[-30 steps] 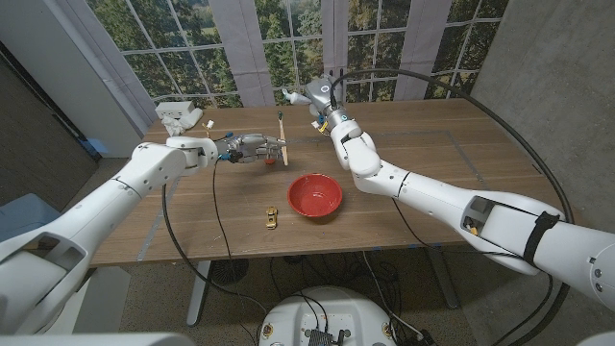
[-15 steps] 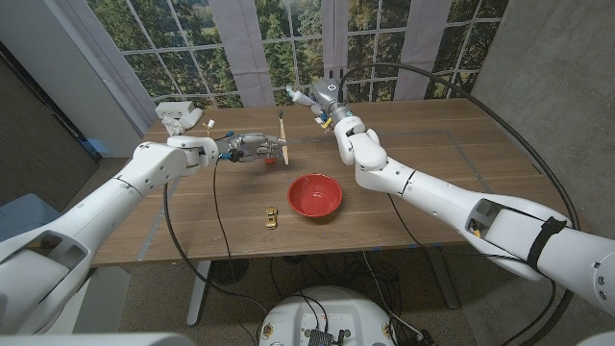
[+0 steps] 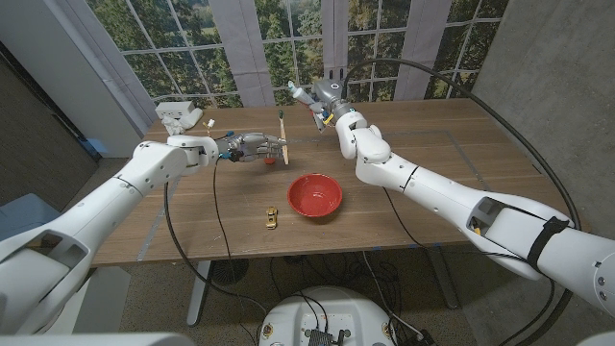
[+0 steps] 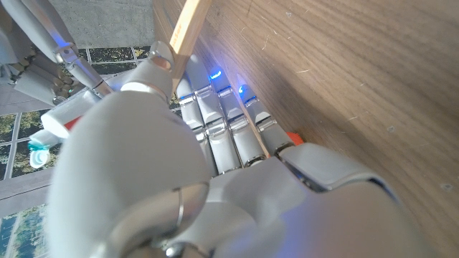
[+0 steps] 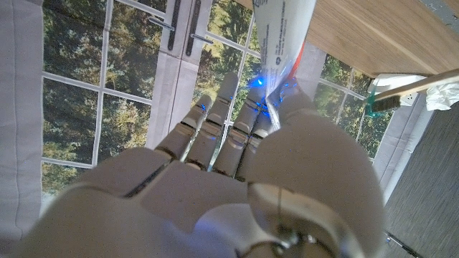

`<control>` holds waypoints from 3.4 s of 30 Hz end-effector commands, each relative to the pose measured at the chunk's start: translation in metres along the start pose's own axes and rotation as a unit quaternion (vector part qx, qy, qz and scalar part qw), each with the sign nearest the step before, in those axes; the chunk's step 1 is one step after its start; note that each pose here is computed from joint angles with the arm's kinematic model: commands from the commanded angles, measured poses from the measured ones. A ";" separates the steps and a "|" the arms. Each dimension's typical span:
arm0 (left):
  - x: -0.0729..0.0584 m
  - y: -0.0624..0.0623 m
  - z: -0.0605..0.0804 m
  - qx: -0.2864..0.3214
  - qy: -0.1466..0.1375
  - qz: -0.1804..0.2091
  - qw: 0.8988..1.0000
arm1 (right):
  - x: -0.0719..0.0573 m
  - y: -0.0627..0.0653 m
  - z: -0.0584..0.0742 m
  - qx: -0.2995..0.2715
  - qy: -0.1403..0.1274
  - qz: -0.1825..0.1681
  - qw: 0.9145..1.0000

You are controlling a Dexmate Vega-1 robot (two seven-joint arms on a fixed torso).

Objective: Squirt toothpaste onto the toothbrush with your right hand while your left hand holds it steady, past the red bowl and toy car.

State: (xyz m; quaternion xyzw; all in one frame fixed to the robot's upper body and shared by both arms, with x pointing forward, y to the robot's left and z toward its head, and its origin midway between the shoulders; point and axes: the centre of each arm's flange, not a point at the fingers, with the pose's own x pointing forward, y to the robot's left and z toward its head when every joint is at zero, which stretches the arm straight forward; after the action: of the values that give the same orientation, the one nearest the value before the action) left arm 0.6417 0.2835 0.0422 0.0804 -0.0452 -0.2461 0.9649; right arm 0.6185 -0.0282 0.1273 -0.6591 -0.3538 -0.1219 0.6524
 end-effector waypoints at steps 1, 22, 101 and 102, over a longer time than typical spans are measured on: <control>-0.002 -0.001 0.001 0.003 0.001 0.000 1.000 | 0.001 -0.003 -0.005 0.031 0.006 0.018 0.999; -0.010 -0.006 0.000 0.006 0.009 0.005 1.000 | -0.010 -0.007 -0.017 0.057 0.026 0.058 0.996; -0.018 -0.074 0.012 0.139 0.025 -0.042 0.989 | -0.082 -0.015 -0.070 0.089 0.088 0.033 0.992; -0.019 -0.075 0.013 0.145 0.025 -0.040 0.988 | -0.083 -0.015 -0.070 0.090 0.089 0.033 0.991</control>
State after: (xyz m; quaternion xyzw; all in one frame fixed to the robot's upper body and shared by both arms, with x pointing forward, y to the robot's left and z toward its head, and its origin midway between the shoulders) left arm 0.5993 0.2380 0.0389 0.1859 -0.0476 -0.2800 0.9406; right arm 0.5846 -0.1126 0.1035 -0.6046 -0.2802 -0.1207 0.7358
